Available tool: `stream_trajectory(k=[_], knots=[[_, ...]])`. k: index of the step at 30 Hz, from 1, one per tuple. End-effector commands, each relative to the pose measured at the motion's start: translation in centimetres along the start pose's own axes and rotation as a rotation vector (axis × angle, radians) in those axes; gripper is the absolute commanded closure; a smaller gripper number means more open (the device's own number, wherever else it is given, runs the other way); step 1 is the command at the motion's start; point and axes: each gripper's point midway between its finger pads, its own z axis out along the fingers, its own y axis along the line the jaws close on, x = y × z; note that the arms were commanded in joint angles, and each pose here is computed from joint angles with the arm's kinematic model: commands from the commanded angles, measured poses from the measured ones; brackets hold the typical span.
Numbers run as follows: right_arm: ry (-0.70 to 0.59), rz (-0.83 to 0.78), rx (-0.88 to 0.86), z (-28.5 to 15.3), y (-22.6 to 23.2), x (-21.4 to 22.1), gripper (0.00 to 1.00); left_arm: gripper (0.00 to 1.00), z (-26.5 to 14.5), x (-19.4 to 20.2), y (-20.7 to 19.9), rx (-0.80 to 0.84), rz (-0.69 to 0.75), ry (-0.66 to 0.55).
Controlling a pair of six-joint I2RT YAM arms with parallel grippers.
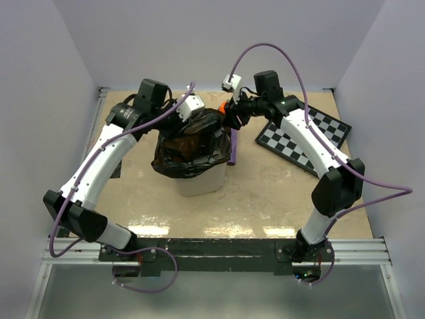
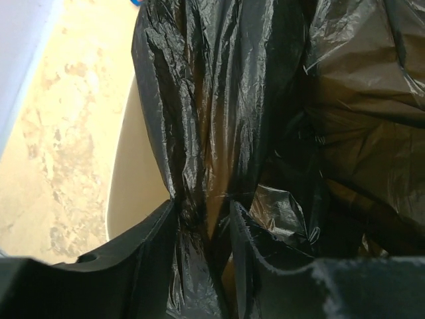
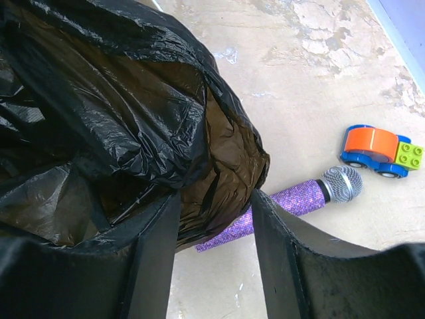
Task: Put the trash bags into the trash bin
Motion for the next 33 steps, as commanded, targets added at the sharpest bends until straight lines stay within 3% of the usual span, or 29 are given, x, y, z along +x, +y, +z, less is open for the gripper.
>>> stream_trajectory(k=[1, 7, 11, 20, 28, 33], knots=[[-0.082, -0.041, 0.008, -1.7, 0.4, -2.8, 0.49, 0.61, -0.7, -1.2, 0.3, 0.002, -0.036, -0.021], [-0.083, -0.02, 0.002, -1.5, 0.5, -2.8, 0.49, 0.79, -0.1, -1.6, 1.6, -0.021, -0.078, -0.016], [-0.083, -0.016, 0.009, -1.6, 0.4, -2.8, 0.49, 1.0, -0.1, -1.3, 3.9, -0.08, -0.103, -0.003], [-0.075, -0.001, 0.0, -1.2, 0.5, -2.3, 0.49, 1.0, -1.4, -1.4, 8.0, -0.168, -0.05, -0.035], [-0.04, 0.04, -0.039, 0.0, 1.0, -0.1, 0.5, 0.99, 0.2, 1.1, 11.6, -0.239, -0.153, -0.04], [-0.014, 0.074, -0.071, 0.5, 1.7, 1.4, 0.54, 0.81, 1.9, 3.2, 9.6, -0.095, -0.284, -0.082]])
